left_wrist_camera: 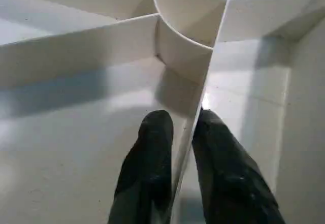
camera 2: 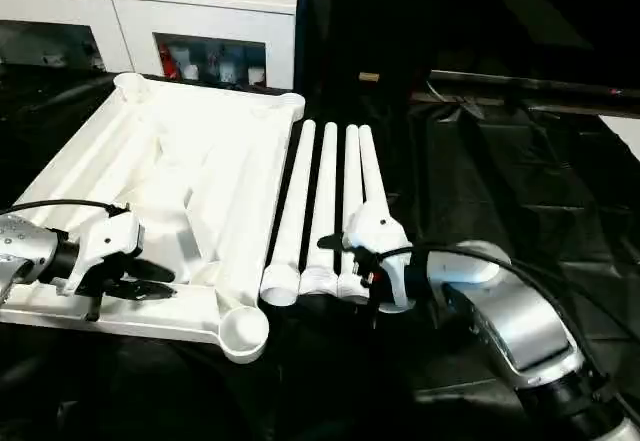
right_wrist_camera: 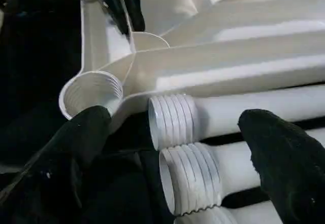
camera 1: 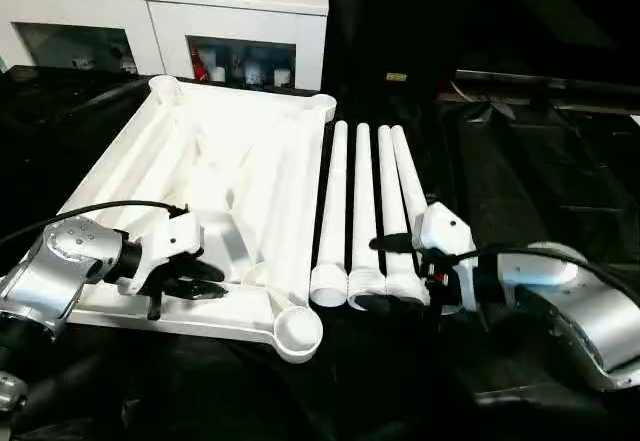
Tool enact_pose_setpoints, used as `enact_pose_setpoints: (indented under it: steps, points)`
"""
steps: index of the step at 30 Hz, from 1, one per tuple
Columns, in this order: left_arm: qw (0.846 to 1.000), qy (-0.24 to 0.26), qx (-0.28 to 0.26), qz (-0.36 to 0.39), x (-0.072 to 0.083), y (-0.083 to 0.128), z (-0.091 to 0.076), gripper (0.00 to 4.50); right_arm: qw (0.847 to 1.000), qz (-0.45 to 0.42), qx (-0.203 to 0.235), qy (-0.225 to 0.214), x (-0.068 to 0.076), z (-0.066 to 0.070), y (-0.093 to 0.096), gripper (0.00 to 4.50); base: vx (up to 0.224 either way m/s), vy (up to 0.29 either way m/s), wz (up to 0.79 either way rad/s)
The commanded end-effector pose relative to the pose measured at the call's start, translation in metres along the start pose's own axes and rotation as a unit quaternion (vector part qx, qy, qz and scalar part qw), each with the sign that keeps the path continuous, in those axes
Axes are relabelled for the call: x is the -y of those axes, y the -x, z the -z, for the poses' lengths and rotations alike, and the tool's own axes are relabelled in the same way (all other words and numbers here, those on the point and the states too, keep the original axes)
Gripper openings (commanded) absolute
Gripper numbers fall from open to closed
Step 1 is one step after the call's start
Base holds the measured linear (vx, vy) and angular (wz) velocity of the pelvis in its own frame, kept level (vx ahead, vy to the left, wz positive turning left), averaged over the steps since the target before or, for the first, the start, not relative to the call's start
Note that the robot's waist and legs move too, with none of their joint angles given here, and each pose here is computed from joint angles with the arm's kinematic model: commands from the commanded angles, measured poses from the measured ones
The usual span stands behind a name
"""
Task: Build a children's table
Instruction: Move table base
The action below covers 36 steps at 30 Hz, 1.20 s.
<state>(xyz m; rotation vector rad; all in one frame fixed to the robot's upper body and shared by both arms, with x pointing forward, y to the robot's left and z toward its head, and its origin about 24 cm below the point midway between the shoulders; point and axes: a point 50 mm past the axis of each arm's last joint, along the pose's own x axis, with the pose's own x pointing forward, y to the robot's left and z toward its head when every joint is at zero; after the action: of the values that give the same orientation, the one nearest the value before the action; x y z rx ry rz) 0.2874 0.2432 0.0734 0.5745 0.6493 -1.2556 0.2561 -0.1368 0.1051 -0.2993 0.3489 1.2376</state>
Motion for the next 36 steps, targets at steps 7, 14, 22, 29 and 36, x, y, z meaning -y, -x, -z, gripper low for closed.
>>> enact_pose_setpoints:
  steps: [7, 14, 22, 29, 36]
  points:
    - [1.0, -0.013, 0.015, -0.016, -0.002, 0.002, -0.005, 0.13, 1.0, -0.008, -0.002, 0.008, -0.003, -0.003, 0.001, 4.5, 0.0, 0.0, 0.0]
    - [0.996, -0.059, 0.026, -0.069, 0.003, 0.016, -0.013, 0.03, 1.0, -0.011, 0.002, 0.01, -0.003, -0.004, -0.004, 4.5, 0.0, 0.0, 0.0]
    - [0.989, -0.081, 0.004, -0.124, 0.004, 0.035, -0.015, 0.03, 1.0, -0.013, 0.008, 0.012, -0.003, -0.006, -0.008, 4.5, 0.0, 0.0, 0.0]
    - [0.979, -0.086, -0.014, -0.183, -0.005, 0.05, -0.011, 0.03, 1.0, -0.013, 0.011, 0.013, -0.001, -0.008, -0.012, 4.5, 0.0, 0.0, 0.0]
    - [0.97, -0.11, -0.022, -0.213, -0.013, 0.051, -0.003, 0.03, 1.0, -0.015, 0.013, 0.011, -0.001, -0.008, -0.014, 4.5, 0.0, 0.0, 0.0]
